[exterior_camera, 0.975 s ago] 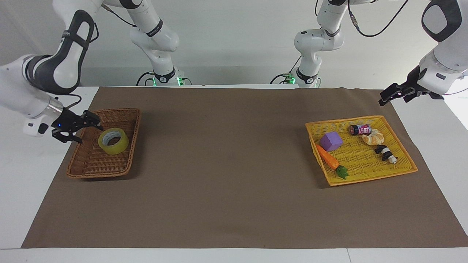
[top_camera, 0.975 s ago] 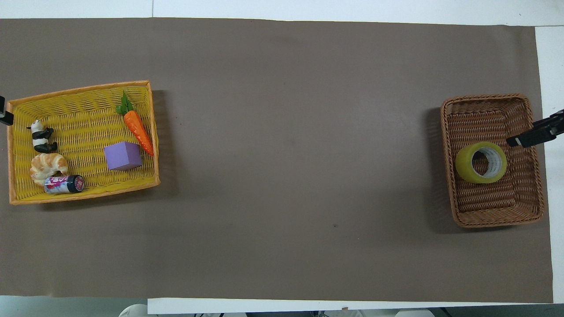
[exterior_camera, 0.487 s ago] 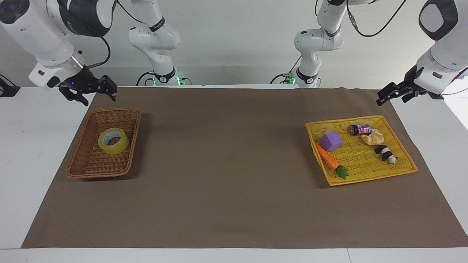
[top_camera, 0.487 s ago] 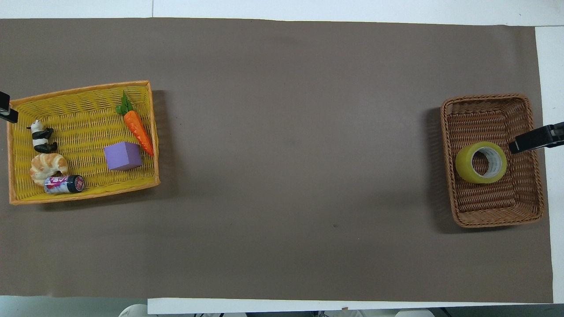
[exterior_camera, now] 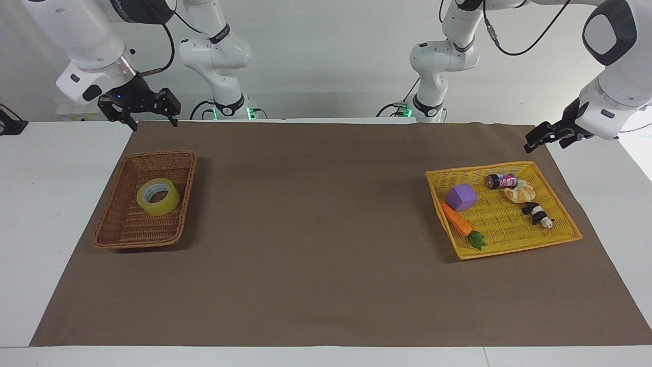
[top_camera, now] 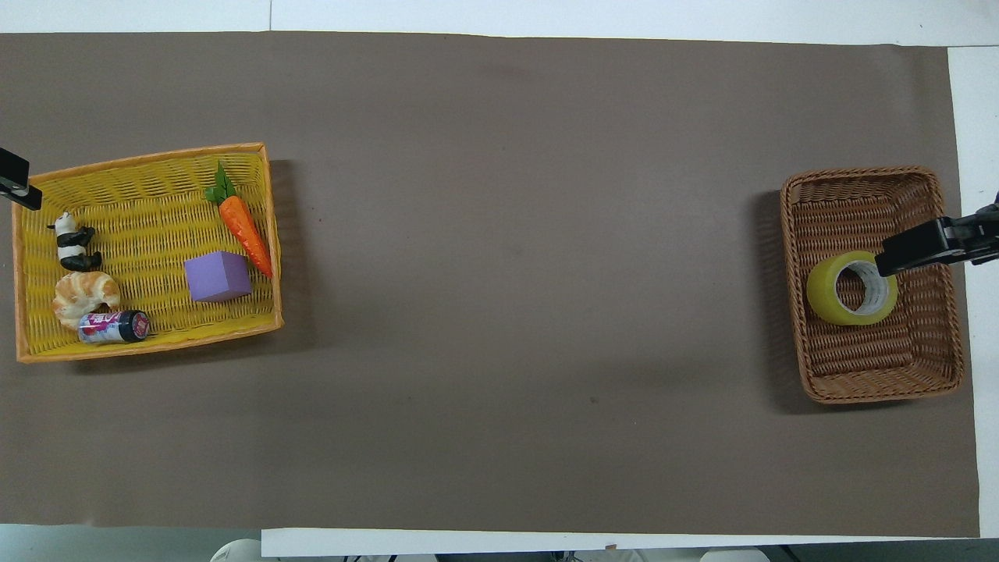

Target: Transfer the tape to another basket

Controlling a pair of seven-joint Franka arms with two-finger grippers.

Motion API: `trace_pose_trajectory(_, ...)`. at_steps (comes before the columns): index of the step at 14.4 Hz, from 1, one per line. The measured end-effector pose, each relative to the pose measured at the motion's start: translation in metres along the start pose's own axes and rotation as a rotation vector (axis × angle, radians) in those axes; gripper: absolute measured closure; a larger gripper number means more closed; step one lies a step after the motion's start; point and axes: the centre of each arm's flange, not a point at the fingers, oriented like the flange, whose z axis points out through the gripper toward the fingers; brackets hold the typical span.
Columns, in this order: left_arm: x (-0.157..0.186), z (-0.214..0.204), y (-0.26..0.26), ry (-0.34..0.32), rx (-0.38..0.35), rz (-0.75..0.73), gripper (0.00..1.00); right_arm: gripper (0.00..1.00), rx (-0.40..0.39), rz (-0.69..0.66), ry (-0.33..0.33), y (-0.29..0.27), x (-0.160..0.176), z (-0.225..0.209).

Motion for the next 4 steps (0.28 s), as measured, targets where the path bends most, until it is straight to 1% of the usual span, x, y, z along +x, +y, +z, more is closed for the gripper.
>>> trace_pose_trajectory(2, -0.003, -0.004, -0.002, 0.005, 0.001, -0.010, 0.00, 0.00, 0.003, 0.023, 0.000, 0.008, -0.001, 0.000)
trace_pose_trajectory(4, -0.018, -0.010, -0.008, 0.009, -0.002, -0.018, 0.00, 0.00, 0.006, 0.036, 0.001, 0.015, -0.002, 0.000)
